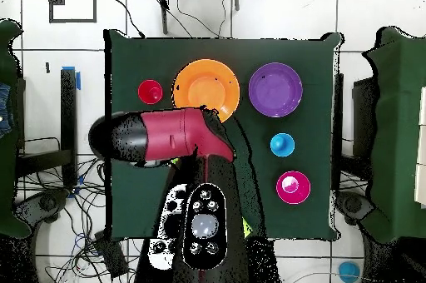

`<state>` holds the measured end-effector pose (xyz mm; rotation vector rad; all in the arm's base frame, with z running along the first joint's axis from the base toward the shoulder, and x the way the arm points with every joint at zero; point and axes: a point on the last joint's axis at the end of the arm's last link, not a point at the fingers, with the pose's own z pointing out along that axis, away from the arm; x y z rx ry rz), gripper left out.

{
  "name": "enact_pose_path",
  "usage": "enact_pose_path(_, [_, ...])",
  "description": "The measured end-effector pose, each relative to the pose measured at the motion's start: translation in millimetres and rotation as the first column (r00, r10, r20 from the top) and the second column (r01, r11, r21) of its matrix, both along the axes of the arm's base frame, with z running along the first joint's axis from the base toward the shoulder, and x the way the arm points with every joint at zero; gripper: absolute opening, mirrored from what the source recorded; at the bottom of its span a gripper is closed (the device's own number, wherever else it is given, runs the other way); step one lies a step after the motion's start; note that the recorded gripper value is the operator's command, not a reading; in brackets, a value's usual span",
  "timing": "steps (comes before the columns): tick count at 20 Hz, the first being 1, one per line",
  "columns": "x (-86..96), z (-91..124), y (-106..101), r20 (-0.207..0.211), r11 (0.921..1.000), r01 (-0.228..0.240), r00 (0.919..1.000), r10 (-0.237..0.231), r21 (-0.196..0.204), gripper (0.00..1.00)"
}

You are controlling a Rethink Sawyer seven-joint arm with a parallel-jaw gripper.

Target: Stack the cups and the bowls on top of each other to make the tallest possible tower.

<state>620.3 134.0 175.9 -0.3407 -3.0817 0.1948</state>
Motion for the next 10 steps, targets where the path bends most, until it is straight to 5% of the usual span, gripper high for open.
enact_pose_path(10, [69.8, -29, -20, 0.058, 0.9991, 0.028, 0.9979, -0.030, 0.032, 0.00])
